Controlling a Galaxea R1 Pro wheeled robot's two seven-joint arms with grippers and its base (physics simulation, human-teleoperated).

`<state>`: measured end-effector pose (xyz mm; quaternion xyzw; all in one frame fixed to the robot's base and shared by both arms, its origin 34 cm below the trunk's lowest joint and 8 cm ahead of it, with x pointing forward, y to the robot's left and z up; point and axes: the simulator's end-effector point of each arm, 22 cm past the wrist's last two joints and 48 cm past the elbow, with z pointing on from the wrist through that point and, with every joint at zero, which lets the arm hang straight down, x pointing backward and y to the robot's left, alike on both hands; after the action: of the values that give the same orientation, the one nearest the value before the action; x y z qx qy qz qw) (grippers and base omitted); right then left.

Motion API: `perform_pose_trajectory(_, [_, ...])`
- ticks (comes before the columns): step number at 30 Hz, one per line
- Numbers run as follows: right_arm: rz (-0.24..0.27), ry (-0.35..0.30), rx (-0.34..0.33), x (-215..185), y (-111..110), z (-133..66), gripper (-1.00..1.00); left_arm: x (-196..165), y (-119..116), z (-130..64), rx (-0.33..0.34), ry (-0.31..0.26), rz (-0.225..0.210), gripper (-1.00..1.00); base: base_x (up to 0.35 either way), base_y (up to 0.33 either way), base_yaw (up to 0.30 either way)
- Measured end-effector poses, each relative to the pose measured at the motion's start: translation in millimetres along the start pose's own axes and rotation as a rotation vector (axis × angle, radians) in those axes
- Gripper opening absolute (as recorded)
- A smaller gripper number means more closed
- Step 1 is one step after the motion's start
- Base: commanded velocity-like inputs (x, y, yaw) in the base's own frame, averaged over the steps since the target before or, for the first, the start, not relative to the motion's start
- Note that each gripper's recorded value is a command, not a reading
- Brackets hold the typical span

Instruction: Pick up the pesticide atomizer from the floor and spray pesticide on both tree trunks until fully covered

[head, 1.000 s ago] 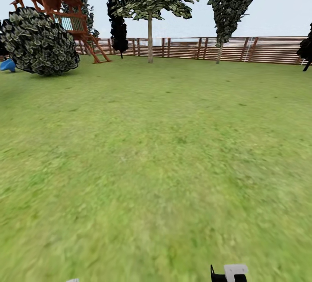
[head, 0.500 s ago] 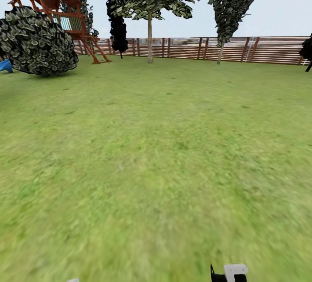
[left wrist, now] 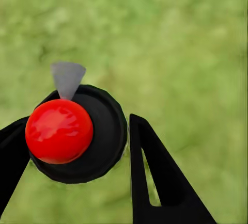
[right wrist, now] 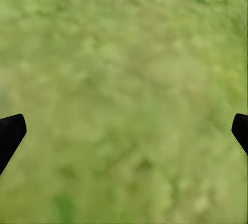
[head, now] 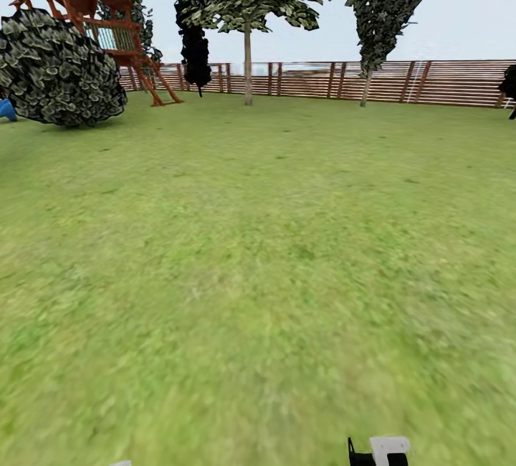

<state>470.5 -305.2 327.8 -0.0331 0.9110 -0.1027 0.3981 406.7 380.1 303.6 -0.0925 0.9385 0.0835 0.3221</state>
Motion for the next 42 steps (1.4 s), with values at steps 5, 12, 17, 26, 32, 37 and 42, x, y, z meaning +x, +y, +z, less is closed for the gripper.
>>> perform_pose_trajectory(5, [0.0,0.0,0.0,0.0,0.0,0.0,1.0,-0.1,0.7,0.0,-0.001,0.0,0.0,-1.0,0.339,0.0,0.0])
perform_pose_trajectory(12, [0.0,0.0,0.0,0.2,0.0,-0.1,1.0,-0.2,1.0,0.1,-0.001,0.0,0.0,-1.0,0.339,0.0,0.0])
perform_pose_trajectory(17, [0.0,0.0,0.0,0.1,0.0,0.0,1.0,-0.2,1.0,0.1,-0.001,0.0,0.0,-1.0,0.339,0.0,0.0])
perform_pose_trajectory(26, [0.0,0.0,0.0,0.1,0.0,-0.1,1.0,-0.2,1.0,0.1,-0.001,0.0,0.0,-1.0,0.339,0.0,0.0])
perform_pose_trajectory(32, [0.0,0.0,0.0,0.0,0.0,0.0,1.0,-0.2,1.0,0.1,-0.001,0.0,0.0,-1.0,0.339,0.0,0.0])
perform_pose_trajectory(37, [0.0,0.0,0.0,0.3,0.0,-0.1,1.0,-0.2,1.0,0.1,-0.001,0.0,0.0,-1.0,0.339,0.0,0.0])
perform_pose_trajectory(42, [0.0,0.0,0.0,0.0,0.0,0.0,1.0,-0.2,1.0,0.1,-0.001,0.0,0.0,-1.0,0.339,0.0,0.0])
